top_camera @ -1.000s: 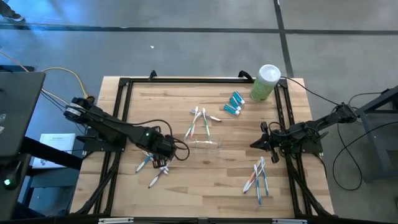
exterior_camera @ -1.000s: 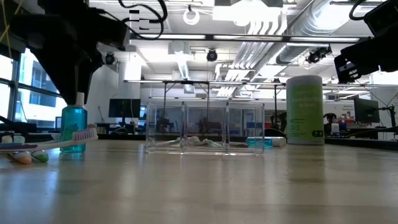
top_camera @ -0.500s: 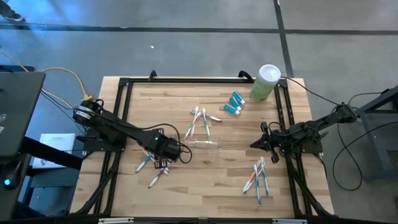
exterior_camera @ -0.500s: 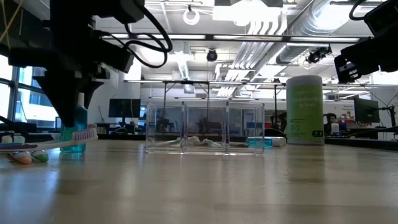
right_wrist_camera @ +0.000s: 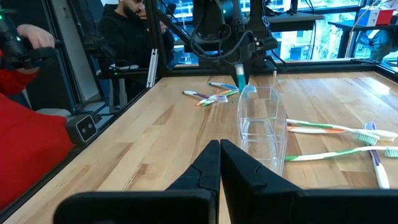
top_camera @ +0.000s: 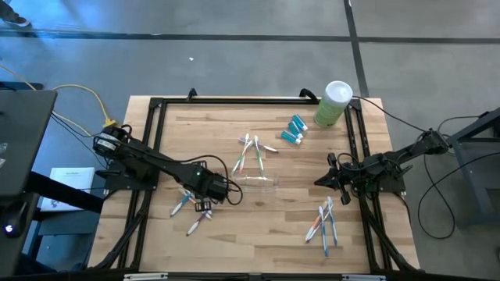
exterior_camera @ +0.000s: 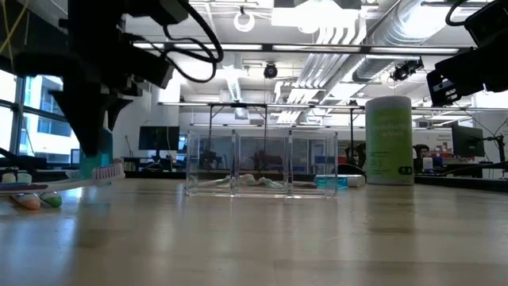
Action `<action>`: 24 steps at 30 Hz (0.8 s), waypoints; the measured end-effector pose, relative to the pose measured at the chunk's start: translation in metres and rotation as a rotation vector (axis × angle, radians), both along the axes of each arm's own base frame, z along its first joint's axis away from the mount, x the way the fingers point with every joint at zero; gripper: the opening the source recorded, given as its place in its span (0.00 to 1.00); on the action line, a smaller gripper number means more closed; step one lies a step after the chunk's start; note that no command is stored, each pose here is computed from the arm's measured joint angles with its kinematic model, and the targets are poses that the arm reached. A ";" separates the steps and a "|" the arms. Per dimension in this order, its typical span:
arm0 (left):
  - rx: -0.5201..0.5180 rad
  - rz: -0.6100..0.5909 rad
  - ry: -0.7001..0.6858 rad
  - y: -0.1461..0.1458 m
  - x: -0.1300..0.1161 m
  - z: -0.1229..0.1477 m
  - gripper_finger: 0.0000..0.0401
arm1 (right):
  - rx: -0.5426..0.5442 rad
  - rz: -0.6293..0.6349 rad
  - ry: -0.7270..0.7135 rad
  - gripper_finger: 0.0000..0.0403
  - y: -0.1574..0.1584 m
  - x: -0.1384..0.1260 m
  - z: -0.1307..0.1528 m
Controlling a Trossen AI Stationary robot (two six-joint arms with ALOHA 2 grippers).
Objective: Pick & Place toothbrushing station
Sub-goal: Put the mouthwash into the center of the transparent organizer
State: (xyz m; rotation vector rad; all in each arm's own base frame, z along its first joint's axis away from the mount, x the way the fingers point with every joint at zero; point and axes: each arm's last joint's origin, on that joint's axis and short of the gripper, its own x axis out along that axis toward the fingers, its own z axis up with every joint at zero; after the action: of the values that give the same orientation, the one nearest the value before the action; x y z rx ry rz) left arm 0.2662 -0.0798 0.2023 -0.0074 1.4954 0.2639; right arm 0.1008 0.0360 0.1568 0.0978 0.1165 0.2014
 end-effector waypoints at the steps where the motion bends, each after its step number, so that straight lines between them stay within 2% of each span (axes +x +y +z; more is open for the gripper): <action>1: 0.002 0.010 0.016 0.000 0.000 0.007 0.21 | 0.000 0.000 0.000 0.01 0.000 0.000 0.000; 5: -0.002 0.065 -0.007 -0.002 0.007 0.045 0.22 | -0.010 0.001 -0.002 0.01 0.000 0.000 0.000; 7: -0.027 0.078 -0.077 -0.003 0.016 0.066 0.22 | -0.028 0.003 -0.005 0.01 0.000 0.000 0.000; 10: -0.080 0.195 -0.198 0.000 0.026 0.093 0.22 | -0.031 0.003 -0.006 0.01 0.000 0.000 0.000; 14: -0.164 0.270 -0.258 0.014 0.038 0.113 0.22 | -0.009 0.004 -0.001 0.01 0.000 0.000 0.000; 18: -0.220 0.193 -0.345 0.025 0.049 0.125 0.23 | 0.047 -0.002 0.012 0.01 0.000 0.000 0.000; 24: -0.221 0.107 -0.491 0.040 0.064 0.137 0.23 | 0.104 -0.009 0.024 0.01 0.000 0.000 0.000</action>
State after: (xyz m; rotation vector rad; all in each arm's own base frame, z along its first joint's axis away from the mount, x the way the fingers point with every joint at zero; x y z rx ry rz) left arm 0.3299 -0.0397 0.3391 -0.3096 1.0292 0.1657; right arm 0.1008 0.0361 0.1567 0.2043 0.1297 0.1978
